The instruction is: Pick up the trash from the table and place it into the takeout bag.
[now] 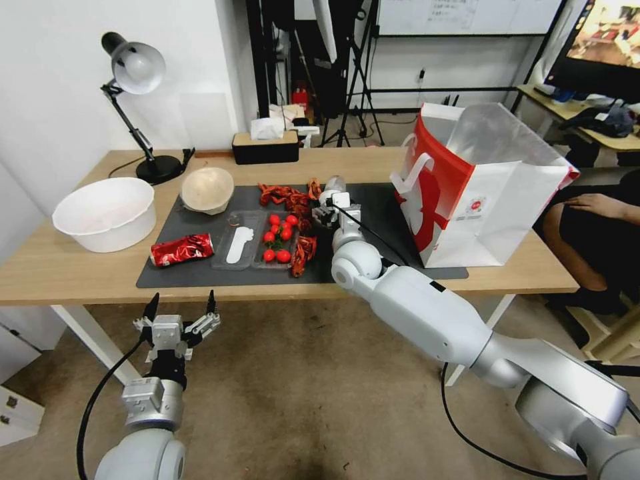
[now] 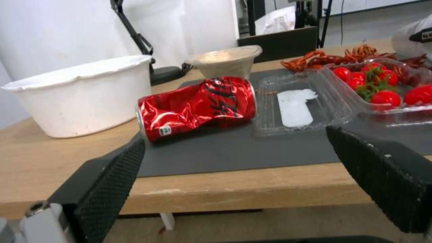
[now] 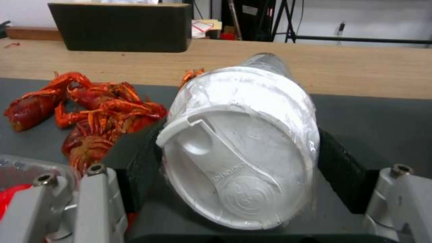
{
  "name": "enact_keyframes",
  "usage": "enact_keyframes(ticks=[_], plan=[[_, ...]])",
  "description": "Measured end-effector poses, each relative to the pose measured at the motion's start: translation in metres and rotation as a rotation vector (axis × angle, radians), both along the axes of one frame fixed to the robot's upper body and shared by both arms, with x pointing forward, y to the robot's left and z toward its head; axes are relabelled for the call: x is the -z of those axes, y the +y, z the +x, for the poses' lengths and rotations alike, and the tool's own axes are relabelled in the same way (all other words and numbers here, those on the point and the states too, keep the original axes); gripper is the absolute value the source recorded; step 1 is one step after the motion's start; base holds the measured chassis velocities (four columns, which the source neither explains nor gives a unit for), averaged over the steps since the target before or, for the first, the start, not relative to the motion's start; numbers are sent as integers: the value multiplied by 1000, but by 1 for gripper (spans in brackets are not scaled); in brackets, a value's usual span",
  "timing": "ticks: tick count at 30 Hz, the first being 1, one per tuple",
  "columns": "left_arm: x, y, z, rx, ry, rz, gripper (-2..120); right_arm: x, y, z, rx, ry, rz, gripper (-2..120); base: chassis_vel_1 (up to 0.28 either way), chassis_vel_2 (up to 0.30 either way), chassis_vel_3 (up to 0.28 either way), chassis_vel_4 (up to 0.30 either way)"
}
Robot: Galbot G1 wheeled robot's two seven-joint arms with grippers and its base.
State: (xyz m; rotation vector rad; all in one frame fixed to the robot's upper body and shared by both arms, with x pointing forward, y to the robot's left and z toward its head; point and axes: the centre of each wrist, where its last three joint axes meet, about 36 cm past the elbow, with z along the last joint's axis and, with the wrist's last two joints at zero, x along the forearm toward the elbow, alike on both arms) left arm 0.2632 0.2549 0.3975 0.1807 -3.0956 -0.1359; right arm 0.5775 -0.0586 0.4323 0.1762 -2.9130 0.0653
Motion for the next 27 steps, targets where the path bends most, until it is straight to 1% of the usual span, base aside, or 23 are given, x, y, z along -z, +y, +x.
enact_keyframes(ticks=[4,8,10,11,12,14,15,16,17,18,19,20,21,22,23,24,25,27], plan=[[0,0,0,0,0,-1,100,0,-2,-1,0,-1,1,73,0,0,0,0],[0,0,0,0,1,-1,100,-9,-6,-8,-21,-13,31,73,0,0,0,0],[1,0,1,0,1,-1,100,-27,-5,-18,-59,-51,83,72,0,0,0,0],[1,0,1,0,1,-2,100,-46,-4,-27,-88,-89,125,72,0,0,0,0],[1,0,1,0,1,-2,100,-46,-4,-27,-88,-89,125,72,0,0,0,0],[1,-1,1,1,3,-4,100,-81,-6,-39,-130,-157,188,72,0,0,0,0],[1,-1,1,1,3,-5,100,-89,-7,-42,-137,-174,199,72,0,0,0,0],[1,-1,1,1,3,-5,100,-89,-7,-42,-137,-174,199,72,0,0,0,0],[1,-2,1,2,4,-6,100,-114,-13,-47,-154,-229,225,72,0,0,0,0],[1,-3,1,3,4,-7,100,-132,-20,-49,-156,-269,240,72,0,0,0,0],[1,-3,1,3,5,-6,100,-152,-29,-48,-144,-309,247,72,0,0,0,0],[1,-3,1,3,5,-6,100,-152,-29,-48,-144,-309,247,72,0,0,0,0],[1,-3,1,3,5,-5,100,-170,-39,-49,-125,-343,248,72,0,0,0,0],[2,-3,1,3,6,-5,100,-184,-48,-49,-99,-365,244,72,0,0,0,0],[2,-3,1,2,7,-4,100,-204,-62,-51,-47,-392,228,72,0,0,0,0],[2,-3,1,2,7,-4,100,-204,-62,-51,-47,-392,228,72,0,0,0,0],[1,-3,1,2,7,-4,100,-219,-74,-53,9,-409,212,72,0,0,0,0],[1,-3,0,2,7,-3,100,-233,-92,-55,102,-416,177,72,0,0,0,0]])
